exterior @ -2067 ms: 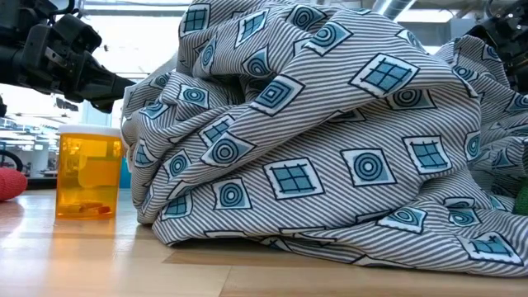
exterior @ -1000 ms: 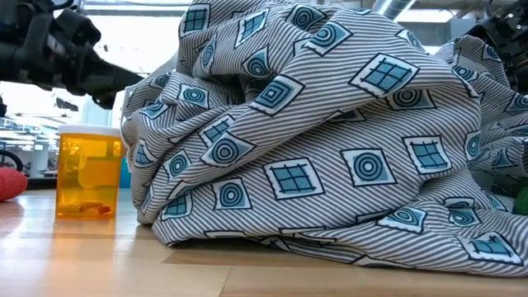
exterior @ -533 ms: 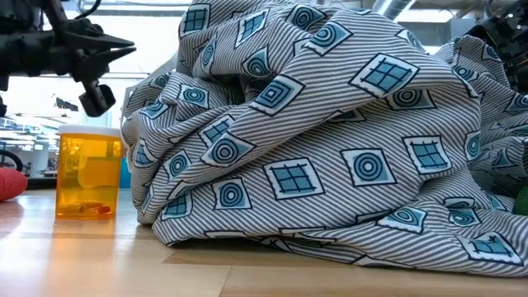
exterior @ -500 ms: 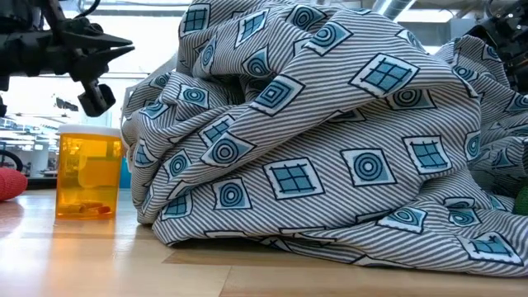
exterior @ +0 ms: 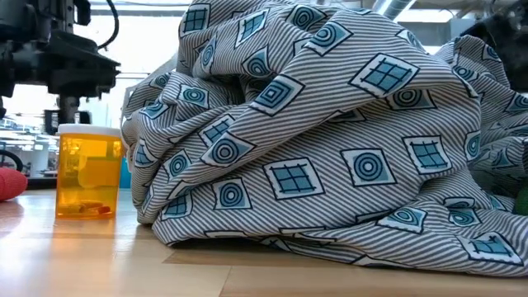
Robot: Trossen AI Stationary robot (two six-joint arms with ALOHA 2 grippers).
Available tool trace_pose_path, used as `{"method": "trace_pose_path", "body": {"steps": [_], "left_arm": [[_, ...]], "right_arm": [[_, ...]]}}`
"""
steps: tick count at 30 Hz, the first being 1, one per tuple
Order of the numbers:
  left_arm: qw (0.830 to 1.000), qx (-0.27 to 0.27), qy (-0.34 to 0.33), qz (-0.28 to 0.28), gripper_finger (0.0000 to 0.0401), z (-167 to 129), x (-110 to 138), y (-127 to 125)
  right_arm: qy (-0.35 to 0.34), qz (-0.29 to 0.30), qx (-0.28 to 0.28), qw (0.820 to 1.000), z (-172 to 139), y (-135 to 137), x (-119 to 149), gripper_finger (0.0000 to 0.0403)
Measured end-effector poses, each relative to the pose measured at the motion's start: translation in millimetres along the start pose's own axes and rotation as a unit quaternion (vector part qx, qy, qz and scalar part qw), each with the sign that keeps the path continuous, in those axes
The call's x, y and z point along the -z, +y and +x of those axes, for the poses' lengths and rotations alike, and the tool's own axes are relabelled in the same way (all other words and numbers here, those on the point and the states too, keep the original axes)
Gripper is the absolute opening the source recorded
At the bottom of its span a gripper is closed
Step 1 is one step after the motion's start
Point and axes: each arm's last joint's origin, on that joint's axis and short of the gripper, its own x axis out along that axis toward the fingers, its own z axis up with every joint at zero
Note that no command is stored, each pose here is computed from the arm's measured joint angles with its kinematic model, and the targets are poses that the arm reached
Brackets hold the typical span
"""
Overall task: Pick & place medical supplies in basket/bin
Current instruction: Put the gray patterned patient gown into the blue bin
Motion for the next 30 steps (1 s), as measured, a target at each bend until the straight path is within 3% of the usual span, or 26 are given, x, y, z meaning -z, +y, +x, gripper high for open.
{"method": "trace_pose_path", "body": {"steps": [3,6,8,10,12,15,17,21,25,30], "left_arm": [[0.996,-0.019,0.071,-0.058,0.0044,5.0,8.8,4.1],[0.983,-0.016,0.152,-0.106,0.0064,9.1,19.4,2.5],[0.976,0.009,0.19,-0.106,0.0076,10.9,25.1,-3.2],[0.977,0.049,0.186,-0.095,0.0088,12.4,27.0,-11.3],[0.984,0.1,0.123,-0.085,0.01,13.2,23.6,-21.5],[0.987,0.153,0.0,-0.05,0.012,14.2,15.7,-38.3],[0.983,0.176,-0.045,-0.007,0.0138,16.6,11.0,-54.0],[0.978,0.191,-0.057,0.066,0.0192,25.3,6.2,-77.0],[0.95,0.261,-0.097,0.14,0.0259,24.9,-2.8,-125.6],[0.951,0.256,-0.011,0.174,0.032,39.1,18.0,-180.9]], "right_arm": [[-0.074,0.104,-0.013,0.992,-1.6,0.9,-14.5,0.0077],[-0.17,0.132,-0.025,0.976,-5.7,0.5,-32.5,0.0077],[-0.229,0.165,-0.041,0.958,-9.6,0.4,-44.6,0.0077],[-0.285,0.212,-0.051,0.933,-15.2,-0.4,-53.9,0.0077],[-0.323,0.244,-0.054,0.913,-20.0,-1.3,-60.8,0.0077],[-0.328,0.274,-0.064,0.902,-20.6,-1.4,-61.4,0.0077],[-0.327,0.3,-0.082,0.892,-21.1,-1.0,-62.1,0.0077],[-0.313,0.343,-0.12,0.877,-20.9,0.4,-62.0,0.0077],[-0.294,0.393,-0.131,0.861,-17.6,1.2,-60.3,0.0081],[-0.242,0.463,-0.139,0.841,-6.3,3.5,-54.1,0.012]]}}
